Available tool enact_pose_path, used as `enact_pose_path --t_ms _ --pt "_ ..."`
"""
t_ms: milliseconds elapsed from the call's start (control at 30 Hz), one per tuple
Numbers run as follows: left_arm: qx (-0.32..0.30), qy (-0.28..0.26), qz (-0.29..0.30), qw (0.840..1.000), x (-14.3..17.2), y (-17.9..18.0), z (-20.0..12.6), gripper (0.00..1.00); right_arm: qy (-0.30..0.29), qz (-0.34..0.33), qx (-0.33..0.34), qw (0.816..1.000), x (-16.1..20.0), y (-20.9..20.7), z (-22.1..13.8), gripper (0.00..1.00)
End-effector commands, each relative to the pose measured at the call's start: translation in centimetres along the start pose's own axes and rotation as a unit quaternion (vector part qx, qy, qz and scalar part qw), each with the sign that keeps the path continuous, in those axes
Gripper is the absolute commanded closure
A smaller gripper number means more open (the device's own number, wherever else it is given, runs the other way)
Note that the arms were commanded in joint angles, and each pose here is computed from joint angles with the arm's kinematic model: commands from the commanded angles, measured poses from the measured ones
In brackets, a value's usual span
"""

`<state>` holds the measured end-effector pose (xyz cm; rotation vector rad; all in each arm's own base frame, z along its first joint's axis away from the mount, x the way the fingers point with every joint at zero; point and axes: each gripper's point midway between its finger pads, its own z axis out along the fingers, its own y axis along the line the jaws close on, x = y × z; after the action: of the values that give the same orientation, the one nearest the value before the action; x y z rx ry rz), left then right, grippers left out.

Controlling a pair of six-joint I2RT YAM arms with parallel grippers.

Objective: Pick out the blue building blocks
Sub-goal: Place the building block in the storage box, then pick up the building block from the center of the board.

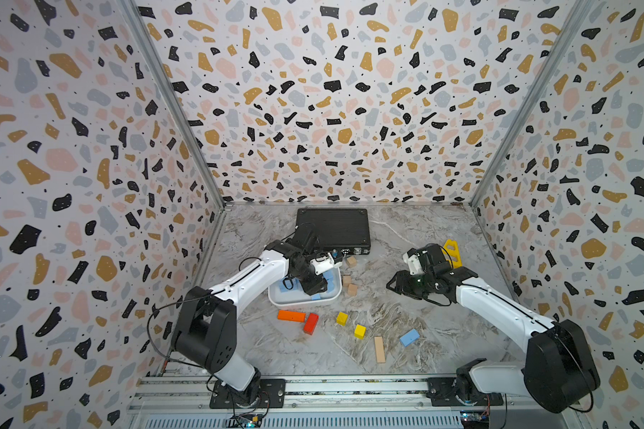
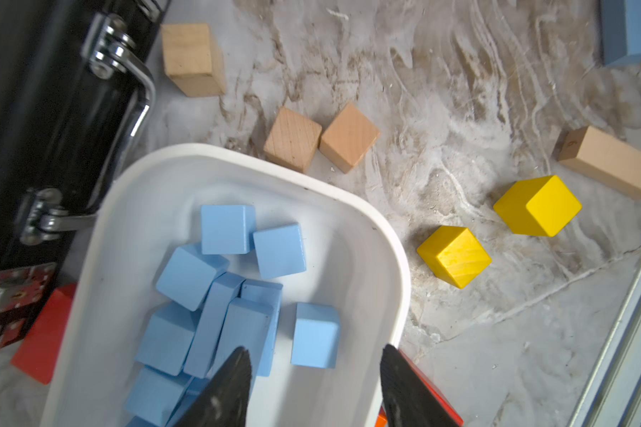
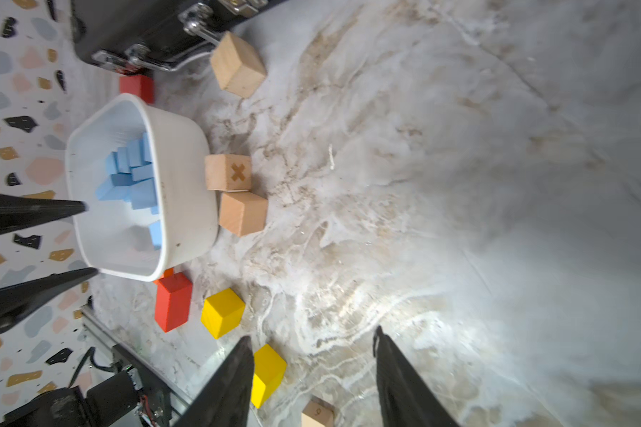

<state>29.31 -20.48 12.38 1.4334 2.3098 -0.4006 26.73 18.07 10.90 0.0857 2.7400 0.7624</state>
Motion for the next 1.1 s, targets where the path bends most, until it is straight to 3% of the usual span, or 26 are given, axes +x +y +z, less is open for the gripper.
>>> enact_pose_path --t_ms 0,167,333,467,667,1067 --pt "0.007 -0.041 -0.063 0.997 -1.5 -0.8 -2.5 0.41 0.067 0.016 0.118 0.991 3.4 -4.1 -1.6 0.43" --pt "0.021 -0.074 -0.108 0.991 -0.9 -1.5 -2.4 0.37 0.128 0.055 0.219 0.966 6.9 -7.7 -3.6 0.41" --pt "0.01 -0.093 -0.153 0.984 -0.3 -0.2 -2.1 0.34 0.137 0.086 0.247 0.955 9.5 -8.5 -4.7 0.39" --pt "-0.002 -0.11 -0.183 0.977 0.2 0.8 -2.6 0.29 0.13 0.1 0.242 0.956 11.1 -8.3 -4.6 0.38" --pt "-0.019 -0.121 -0.201 0.972 0.6 2.3 -3.5 0.29 0.16 0.099 0.235 0.954 13.4 -8.0 -3.1 0.37" --pt "-0.034 -0.124 -0.205 0.97 1.3 2.9 -4.0 0.29 0.163 0.088 0.189 0.964 12.7 -5.7 1.1 0.37"
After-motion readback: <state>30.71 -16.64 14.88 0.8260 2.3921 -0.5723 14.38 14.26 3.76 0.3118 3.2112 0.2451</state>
